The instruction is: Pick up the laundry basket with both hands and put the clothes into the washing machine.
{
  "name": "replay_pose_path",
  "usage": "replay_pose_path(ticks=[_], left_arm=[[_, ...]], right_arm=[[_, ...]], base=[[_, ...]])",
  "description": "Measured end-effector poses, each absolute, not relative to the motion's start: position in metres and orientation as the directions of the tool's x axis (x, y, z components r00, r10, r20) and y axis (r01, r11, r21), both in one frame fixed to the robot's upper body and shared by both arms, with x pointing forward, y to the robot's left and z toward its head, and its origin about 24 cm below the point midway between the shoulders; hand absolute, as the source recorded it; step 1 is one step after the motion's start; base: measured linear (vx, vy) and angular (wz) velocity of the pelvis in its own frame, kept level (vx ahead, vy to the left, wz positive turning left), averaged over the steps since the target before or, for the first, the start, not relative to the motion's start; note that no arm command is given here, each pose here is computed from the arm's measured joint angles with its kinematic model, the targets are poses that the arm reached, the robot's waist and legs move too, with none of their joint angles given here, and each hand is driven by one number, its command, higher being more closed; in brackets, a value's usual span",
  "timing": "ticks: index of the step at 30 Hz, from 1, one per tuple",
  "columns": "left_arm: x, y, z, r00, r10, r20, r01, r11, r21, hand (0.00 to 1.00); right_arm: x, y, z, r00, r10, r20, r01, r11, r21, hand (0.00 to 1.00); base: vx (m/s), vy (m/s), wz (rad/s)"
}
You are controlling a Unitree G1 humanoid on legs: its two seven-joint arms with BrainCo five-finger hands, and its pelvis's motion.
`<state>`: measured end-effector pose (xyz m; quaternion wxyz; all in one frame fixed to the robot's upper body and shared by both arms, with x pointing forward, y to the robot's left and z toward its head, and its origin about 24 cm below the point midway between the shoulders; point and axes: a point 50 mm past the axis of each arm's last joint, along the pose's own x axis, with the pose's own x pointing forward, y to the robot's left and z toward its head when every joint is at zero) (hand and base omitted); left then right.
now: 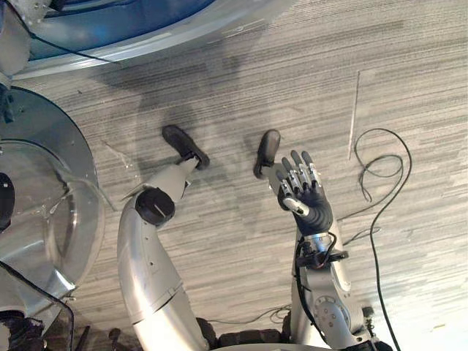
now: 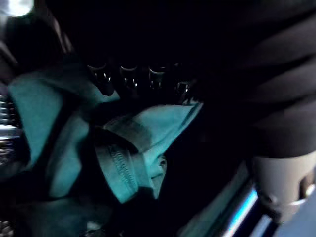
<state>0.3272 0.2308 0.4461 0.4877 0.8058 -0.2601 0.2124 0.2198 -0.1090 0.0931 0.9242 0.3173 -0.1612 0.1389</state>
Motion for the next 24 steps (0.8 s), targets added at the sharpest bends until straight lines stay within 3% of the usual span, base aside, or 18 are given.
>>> replay_pose_path(ticks=[3, 8, 9, 10, 12, 13, 15, 16, 17, 18, 20, 22, 24], left_arm=[[0.328, 0.252, 0.444, 0.792, -0.122, 0.598, -0.589, -0.411, 0.696, 0.0], [0.329, 0.243, 0.437, 0.822, -0.168, 0.544, -0.546, -0.501, 0.671, 0.0], [0.322, 0.243, 0.437, 0.789, -0.187, 0.585, -0.597, -0.457, 0.659, 0.0], [0.312, 0.252, 0.441, 0.707, -0.168, 0.687, -0.701, -0.302, 0.647, 0.0], [0.3, 0.269, 0.454, 0.587, -0.057, 0.807, -0.809, -0.071, 0.584, 0.0], [0.291, 0.28, 0.467, 0.498, 0.068, 0.865, -0.856, 0.202, 0.476, 0.0], [0.287, 0.292, 0.477, 0.442, 0.236, 0.866, -0.784, 0.57, 0.245, 0.0], [0.289, 0.293, 0.48, 0.45, 0.271, 0.851, -0.704, 0.694, 0.152, 0.0], [0.289, 0.292, 0.482, 0.456, 0.276, 0.846, -0.651, 0.751, 0.106, 0.0], [0.291, 0.287, 0.486, 0.473, 0.279, 0.836, -0.527, 0.85, 0.015, 0.0], [0.297, 0.27, 0.49, 0.512, 0.243, 0.824, -0.243, 0.961, -0.133, 0.0], [0.299, 0.259, 0.493, 0.524, 0.218, 0.823, -0.051, 0.973, -0.226, 0.0], [0.297, 0.257, 0.495, 0.516, 0.267, 0.814, 0.129, 0.915, -0.381, 0.0]], right_arm=[[0.219, -0.109, 0.093, 0.91, 0.154, 0.384, -0.357, 0.76, 0.542, 0.0], [0.219, -0.109, 0.092, 0.912, 0.153, 0.382, -0.354, 0.764, 0.54, 0.0], [0.219, -0.109, 0.093, 0.91, 0.152, 0.386, -0.355, 0.768, 0.534, 0.0], [0.219, -0.11, 0.094, 0.908, 0.14, 0.394, -0.352, 0.767, 0.537, 0.0], [0.219, -0.11, 0.094, 0.908, 0.129, 0.399, -0.347, 0.767, 0.541, 0.0], [0.219, -0.111, 0.094, 0.908, 0.124, 0.401, -0.346, 0.762, 0.547, 0.0], [0.221, -0.11, 0.092, 0.91, 0.131, 0.392, -0.346, 0.762, 0.548, 0.0], [0.222, -0.11, 0.092, 0.911, 0.134, 0.389, -0.346, 0.762, 0.547, 0.0], [0.222, -0.109, 0.091, 0.912, 0.137, 0.388, -0.347, 0.763, 0.546, 0.0], [0.224, -0.108, 0.091, 0.912, 0.147, 0.383, -0.351, 0.764, 0.542, 0.0], [0.228, -0.106, 0.09, 0.917, 0.175, 0.358, -0.352, 0.778, 0.52, 0.0], [0.232, -0.105, 0.09, 0.92, 0.192, 0.341, -0.349, 0.797, 0.492, 0.0], [0.239, -0.102, 0.093, 0.925, 0.186, 0.331, -0.331, 0.824, 0.46, 0.0]], base=[[-0.08, -0.021, -0.07], [-0.05, -0.011, -0.05], [-0.08, -0.016, -0.01], [-0.09, -0.02, -0.01], [-0.08, -0.023, 0.04], [-0.1, -0.03, 0.07], [-0.11, -0.033, 0.03], [-0.09, -0.026, -0.01], [-0.09, -0.02, 0.04], [-0.08, -0.017, 0.05], [-0.09, -0.017, 0.09], [-0.07, -0.014, 0.17], [-0.08, -0.016, 0.25]])
